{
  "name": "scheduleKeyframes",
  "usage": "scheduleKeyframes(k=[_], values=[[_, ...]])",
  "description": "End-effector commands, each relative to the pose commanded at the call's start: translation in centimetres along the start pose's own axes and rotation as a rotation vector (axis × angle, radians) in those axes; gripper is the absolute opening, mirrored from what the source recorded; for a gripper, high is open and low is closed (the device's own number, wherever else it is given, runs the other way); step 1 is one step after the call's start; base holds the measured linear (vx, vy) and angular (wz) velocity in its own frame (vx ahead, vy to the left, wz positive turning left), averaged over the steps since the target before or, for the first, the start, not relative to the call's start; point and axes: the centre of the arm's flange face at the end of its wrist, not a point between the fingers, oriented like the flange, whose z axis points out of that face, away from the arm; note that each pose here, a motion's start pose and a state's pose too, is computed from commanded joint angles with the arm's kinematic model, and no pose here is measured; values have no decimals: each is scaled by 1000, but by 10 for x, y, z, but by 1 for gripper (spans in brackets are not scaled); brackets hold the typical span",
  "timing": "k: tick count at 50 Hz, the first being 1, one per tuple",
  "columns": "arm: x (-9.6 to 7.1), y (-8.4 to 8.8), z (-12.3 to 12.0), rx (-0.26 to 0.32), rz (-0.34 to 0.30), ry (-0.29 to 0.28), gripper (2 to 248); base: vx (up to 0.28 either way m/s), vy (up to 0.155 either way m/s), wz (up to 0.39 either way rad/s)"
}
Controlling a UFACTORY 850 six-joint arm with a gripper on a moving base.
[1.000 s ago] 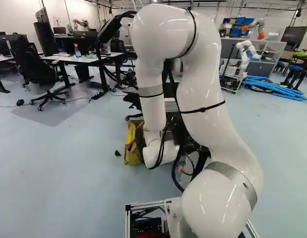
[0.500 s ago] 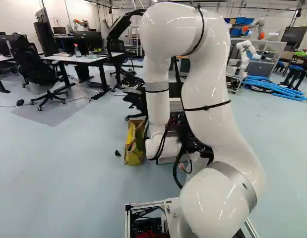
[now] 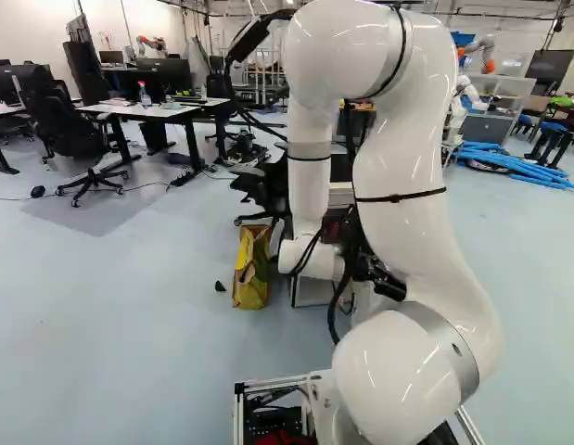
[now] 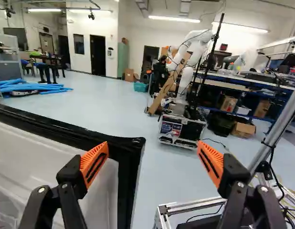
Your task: Grab a drink from the fridge
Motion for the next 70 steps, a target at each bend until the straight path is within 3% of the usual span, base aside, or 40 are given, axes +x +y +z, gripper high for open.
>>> scheduleKeyframes(k=[28,46,70], values=[[24,-50,32,-180,134,-84,247,0,0,0],[34,-82,62,-295,223,-168,247,0,0,0],[49,-116,107,-427,322,-204,247,0,0,0]])
